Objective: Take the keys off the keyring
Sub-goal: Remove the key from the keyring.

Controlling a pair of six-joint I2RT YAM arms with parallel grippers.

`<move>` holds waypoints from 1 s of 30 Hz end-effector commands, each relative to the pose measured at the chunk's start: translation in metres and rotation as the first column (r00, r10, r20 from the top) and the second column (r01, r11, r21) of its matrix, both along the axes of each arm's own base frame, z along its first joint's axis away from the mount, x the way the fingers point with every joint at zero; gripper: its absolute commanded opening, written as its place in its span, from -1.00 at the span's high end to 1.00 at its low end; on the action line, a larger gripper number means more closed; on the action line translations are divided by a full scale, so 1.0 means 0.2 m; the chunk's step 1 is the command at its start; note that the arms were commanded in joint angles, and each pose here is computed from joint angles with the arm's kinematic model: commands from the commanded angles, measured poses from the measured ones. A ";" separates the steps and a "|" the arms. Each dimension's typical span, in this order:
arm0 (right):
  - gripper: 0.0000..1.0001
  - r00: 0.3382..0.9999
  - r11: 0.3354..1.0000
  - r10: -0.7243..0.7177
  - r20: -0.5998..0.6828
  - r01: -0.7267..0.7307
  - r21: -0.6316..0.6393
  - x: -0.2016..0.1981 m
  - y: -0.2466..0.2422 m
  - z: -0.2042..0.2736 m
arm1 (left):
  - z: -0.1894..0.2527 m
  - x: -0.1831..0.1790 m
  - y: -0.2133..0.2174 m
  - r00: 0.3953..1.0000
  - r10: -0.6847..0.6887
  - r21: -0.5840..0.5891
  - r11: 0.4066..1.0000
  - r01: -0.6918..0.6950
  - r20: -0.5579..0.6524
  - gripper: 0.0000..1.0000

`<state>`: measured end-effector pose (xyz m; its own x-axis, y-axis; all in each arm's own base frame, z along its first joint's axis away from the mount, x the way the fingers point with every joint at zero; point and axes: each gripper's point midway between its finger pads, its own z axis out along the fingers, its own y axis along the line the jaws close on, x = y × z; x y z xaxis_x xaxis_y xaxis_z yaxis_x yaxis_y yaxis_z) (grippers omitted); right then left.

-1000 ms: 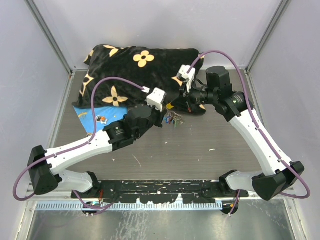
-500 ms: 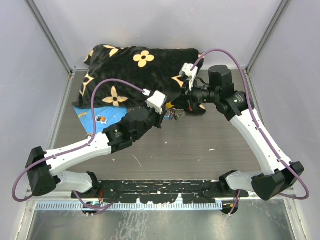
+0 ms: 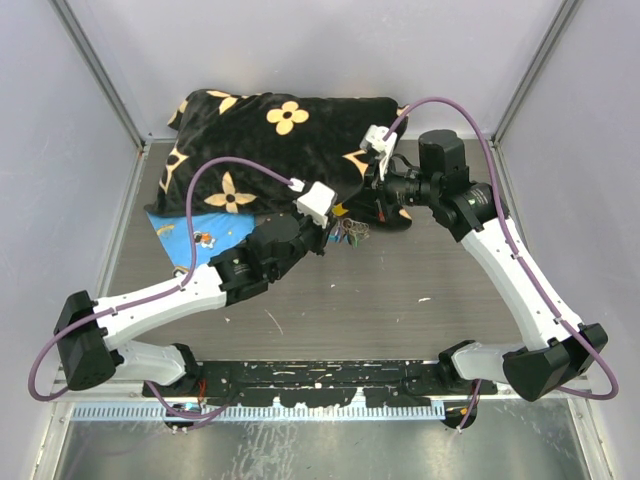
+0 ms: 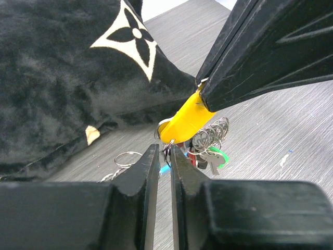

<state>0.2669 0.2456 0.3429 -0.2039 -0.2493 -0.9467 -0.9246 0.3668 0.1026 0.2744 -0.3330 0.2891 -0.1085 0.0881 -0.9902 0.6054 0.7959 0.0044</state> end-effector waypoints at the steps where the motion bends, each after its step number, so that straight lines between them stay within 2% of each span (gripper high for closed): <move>1: 0.99 0.997 0.997 0.031 0.064 -0.035 0.067 -0.01 0.02 0.13 | 0.08 0.05 -0.01 0.998 0.020 -0.035 0.999 -0.018 0.056 0.76; 3: 0.99 0.998 0.997 0.025 0.065 -0.029 0.068 -0.01 0.02 0.13 | 0.07 0.05 -0.01 0.998 0.013 -0.024 1.000 -0.011 0.061 0.99; 4: 0.99 0.998 0.997 0.022 0.065 -0.026 0.069 0.00 0.01 0.13 | 0.07 0.05 -0.01 0.998 0.008 -0.018 1.000 -0.007 0.064 1.00; 9: 0.99 0.995 0.999 -0.033 0.092 0.029 0.040 0.06 -0.03 0.11 | 0.03 0.02 0.00 0.995 -0.034 0.029 0.999 0.032 0.092 1.00; 13: 0.98 0.989 0.997 -0.081 0.121 0.081 0.005 0.11 -0.06 0.08 | 0.10 -0.04 0.03 0.988 -0.088 0.040 0.996 0.084 0.126 1.00; 22: 0.97 0.985 0.990 -0.120 0.124 0.129 -0.060 0.20 -0.09 -0.03 | 0.08 -0.12 0.02 0.974 -0.194 0.089 0.979 0.185 0.114 1.00; 26: 0.73 0.990 0.992 -0.102 0.100 0.110 -0.068 0.19 -0.07 -0.09 | 0.08 -0.15 0.01 0.969 -0.228 0.087 0.972 0.220 0.095 1.00; 30: 0.28 0.990 0.992 -0.101 0.096 0.107 -0.067 0.18 -0.09 -0.10 | 0.08 -0.16 0.03 0.966 -0.245 0.086 0.967 0.238 0.081 1.00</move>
<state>0.2897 0.2337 0.3092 -0.2279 -0.3121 -0.9223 -0.8954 0.4392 0.0727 0.2512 -0.3312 0.2732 -0.0351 0.2397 -0.9702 0.7475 0.6506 0.1337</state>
